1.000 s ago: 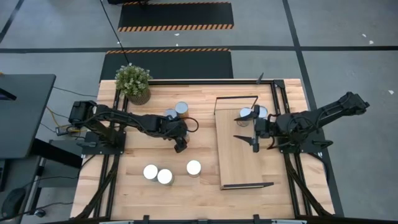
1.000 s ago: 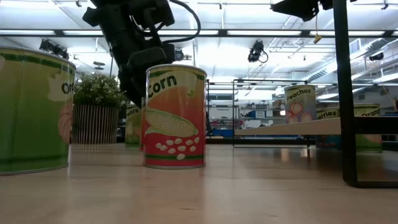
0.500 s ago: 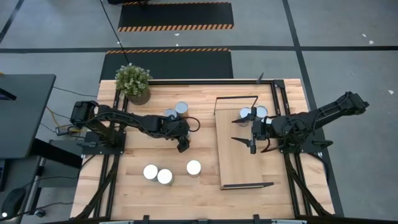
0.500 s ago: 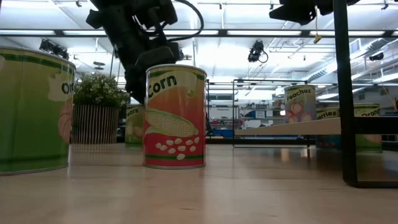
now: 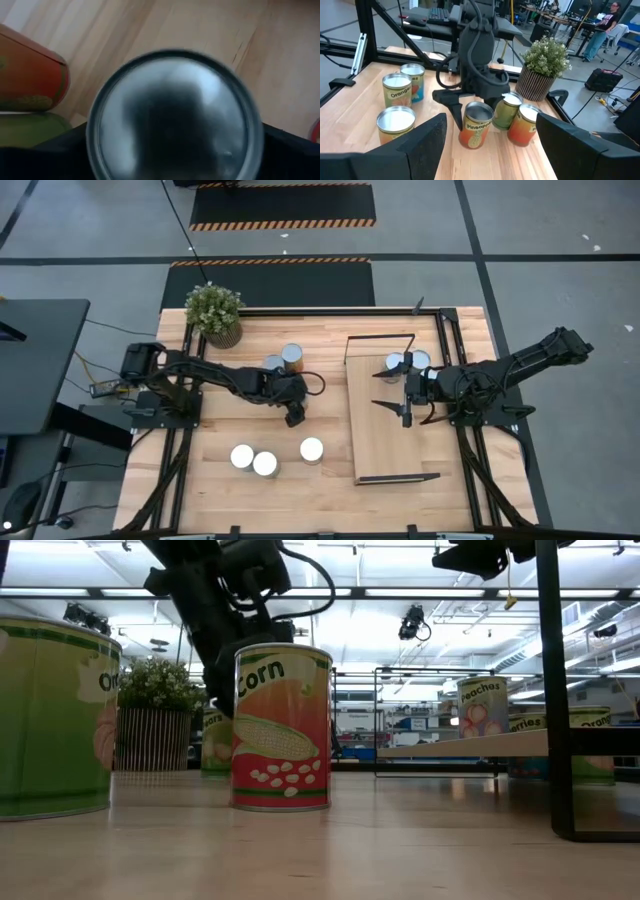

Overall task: Pick and place cans onto a shelf
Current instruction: Put the canned pineapple on the shelf

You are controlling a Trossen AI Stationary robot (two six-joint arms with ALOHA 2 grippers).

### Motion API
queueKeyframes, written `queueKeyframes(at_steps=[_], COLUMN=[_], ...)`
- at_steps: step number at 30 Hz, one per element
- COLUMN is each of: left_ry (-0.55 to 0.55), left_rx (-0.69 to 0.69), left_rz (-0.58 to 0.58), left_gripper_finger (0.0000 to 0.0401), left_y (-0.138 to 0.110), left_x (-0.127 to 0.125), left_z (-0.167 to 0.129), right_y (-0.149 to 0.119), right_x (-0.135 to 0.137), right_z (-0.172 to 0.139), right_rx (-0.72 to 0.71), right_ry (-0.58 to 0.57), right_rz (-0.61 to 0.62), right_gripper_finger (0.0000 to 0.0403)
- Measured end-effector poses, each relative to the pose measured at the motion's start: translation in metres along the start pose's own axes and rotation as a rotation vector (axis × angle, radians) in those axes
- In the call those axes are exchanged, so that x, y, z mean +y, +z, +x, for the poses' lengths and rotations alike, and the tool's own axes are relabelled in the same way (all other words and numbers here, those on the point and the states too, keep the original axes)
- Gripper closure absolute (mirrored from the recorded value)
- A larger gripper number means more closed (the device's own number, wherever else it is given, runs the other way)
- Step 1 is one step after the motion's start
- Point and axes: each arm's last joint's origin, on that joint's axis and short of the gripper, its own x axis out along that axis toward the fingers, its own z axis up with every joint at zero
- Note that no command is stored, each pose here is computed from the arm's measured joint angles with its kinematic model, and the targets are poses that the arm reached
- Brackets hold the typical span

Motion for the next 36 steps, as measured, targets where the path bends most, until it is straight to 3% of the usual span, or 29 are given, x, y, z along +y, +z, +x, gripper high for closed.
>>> queueKeyframes(at_steps=[8,17,25,36], left_ry=[-0.057,-0.086,-0.075,0.005], left_rx=[-0.017,-0.093,-0.208,-0.161], left_rz=[0.024,0.029,0.077,0.193], left_gripper_finger=[0.0085,0.0087,0.0088,0.0088], left_y=[0.008,0.032,0.084,0.156], left_x=[-0.003,-0.006,-0.019,-0.025], left_z=[-0.004,-0.016,-0.021,0.022], right_y=[0.000,0.000,0.003,0.001], right_x=[0.000,-0.005,-0.009,-0.013], right_z=[0.000,-0.007,-0.013,-0.013], right_rx=[-0.002,0.013,-0.008,0.006], right_ry=[0.000,-0.058,-0.073,-0.113], right_rz=[0.001,-0.008,0.010,0.012], right_gripper_finger=[0.0089,0.0089,0.0089,0.0089])
